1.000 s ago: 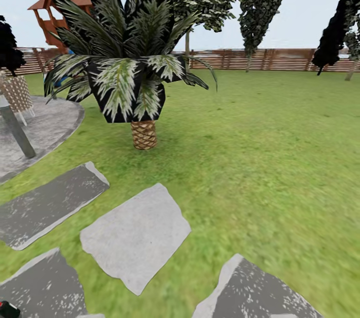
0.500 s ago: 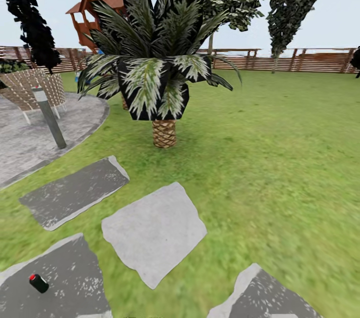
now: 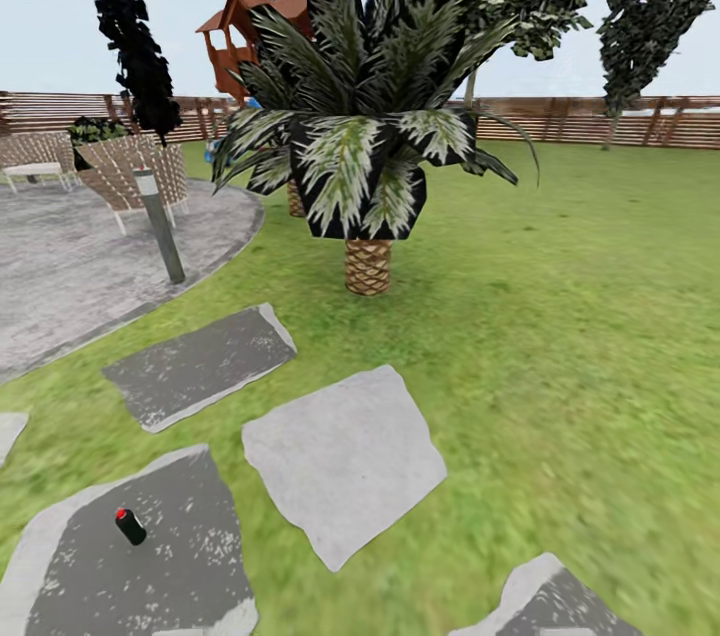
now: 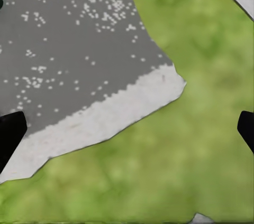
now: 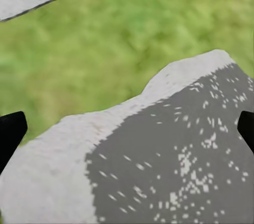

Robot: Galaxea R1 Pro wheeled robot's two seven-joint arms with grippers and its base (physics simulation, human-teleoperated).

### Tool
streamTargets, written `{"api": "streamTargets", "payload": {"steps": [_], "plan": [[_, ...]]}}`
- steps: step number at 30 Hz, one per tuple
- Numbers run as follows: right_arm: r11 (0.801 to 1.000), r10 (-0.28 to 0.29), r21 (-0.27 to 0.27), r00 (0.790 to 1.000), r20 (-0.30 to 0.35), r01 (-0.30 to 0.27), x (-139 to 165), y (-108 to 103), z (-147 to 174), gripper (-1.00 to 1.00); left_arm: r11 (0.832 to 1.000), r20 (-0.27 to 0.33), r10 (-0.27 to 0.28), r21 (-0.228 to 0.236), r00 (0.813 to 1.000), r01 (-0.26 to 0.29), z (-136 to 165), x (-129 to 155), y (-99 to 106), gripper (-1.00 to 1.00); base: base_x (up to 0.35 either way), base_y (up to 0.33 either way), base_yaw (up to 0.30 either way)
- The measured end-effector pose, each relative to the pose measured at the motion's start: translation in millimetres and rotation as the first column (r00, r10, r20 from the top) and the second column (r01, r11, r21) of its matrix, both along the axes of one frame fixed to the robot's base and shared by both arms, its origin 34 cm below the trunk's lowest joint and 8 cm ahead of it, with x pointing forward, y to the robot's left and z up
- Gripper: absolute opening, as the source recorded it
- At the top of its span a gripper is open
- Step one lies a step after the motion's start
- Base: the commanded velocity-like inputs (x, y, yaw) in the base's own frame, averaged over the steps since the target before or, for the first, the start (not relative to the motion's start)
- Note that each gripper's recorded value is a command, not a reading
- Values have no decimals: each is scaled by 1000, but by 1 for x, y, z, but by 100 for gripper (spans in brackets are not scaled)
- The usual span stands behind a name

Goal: Pick up the pesticide atomizer in the garden and spray insectifuge to fully cover both potted plants in the garden.

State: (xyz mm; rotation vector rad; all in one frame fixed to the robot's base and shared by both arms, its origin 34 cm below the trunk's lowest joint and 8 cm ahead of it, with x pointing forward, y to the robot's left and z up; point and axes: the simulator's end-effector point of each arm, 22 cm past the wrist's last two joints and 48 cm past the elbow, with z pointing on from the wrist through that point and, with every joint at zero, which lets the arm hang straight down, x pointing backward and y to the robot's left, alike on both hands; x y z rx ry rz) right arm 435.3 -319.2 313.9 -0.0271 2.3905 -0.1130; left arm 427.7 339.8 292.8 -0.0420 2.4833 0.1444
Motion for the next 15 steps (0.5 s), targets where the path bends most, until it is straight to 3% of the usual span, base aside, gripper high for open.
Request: {"api": "streamTargets", "payload": {"steps": [10,15], "plan": [[1000,0,0,1000,0,0,0,0,0,100,1000,0,-2,-1,1000,2,0,0,-1,100,13,-4,278],[1000,0,0,1000,0,0,0,0,0,100,1000,0,-2,-1,1000,2,0,0,-1,100,124,-203,278]]}}
